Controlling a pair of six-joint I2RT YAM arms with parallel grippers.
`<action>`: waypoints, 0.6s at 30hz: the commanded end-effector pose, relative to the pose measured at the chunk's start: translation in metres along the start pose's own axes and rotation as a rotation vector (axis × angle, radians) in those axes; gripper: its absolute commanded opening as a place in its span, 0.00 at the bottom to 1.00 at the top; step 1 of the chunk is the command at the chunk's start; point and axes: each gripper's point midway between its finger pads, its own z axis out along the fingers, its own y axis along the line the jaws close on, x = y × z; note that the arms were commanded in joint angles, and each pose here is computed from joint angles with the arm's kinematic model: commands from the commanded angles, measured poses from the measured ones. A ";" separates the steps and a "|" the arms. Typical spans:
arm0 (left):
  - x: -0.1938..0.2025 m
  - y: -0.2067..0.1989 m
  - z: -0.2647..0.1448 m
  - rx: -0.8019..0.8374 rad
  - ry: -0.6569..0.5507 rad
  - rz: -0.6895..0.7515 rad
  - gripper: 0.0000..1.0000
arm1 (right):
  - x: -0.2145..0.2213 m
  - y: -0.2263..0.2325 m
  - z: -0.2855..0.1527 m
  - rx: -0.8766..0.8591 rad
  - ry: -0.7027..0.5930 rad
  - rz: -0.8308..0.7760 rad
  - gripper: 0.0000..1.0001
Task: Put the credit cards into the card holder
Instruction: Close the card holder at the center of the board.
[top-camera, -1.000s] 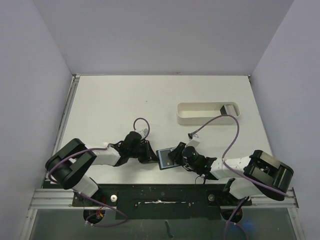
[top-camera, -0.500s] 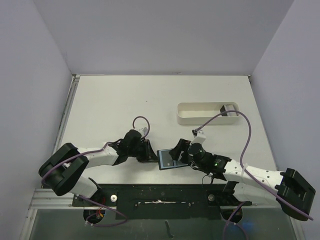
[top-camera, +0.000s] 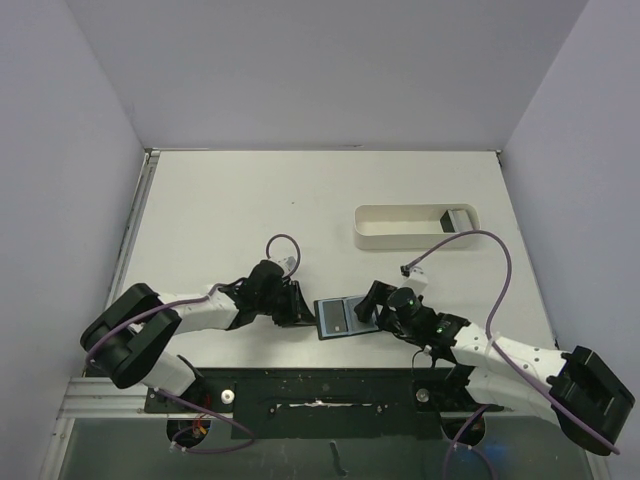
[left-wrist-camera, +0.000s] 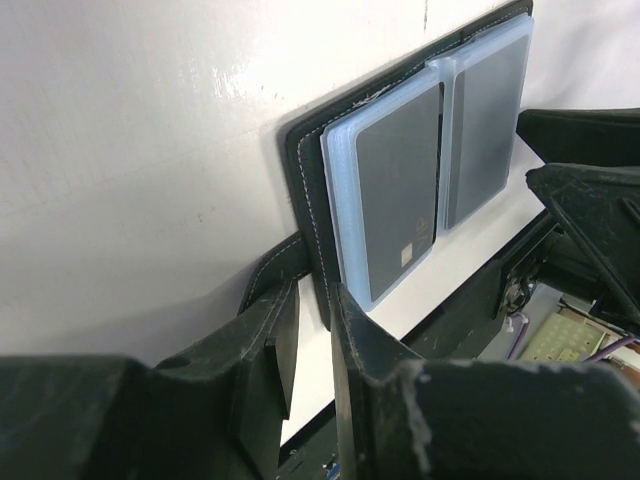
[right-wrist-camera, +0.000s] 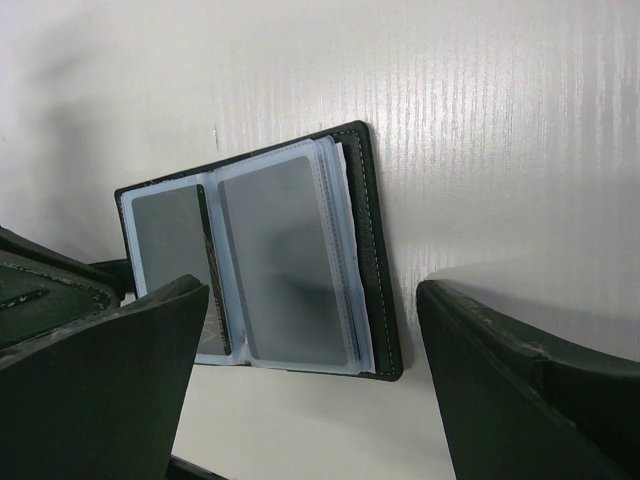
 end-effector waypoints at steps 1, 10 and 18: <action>-0.013 -0.013 0.002 0.038 -0.033 0.028 0.20 | 0.000 0.001 0.004 -0.016 -0.008 0.000 0.89; -0.011 -0.009 0.006 0.036 -0.024 0.025 0.19 | 0.006 0.022 0.006 -0.121 0.025 0.028 0.88; -0.011 -0.009 0.008 0.043 -0.024 0.023 0.19 | -0.006 0.058 -0.009 -0.304 -0.003 0.096 0.88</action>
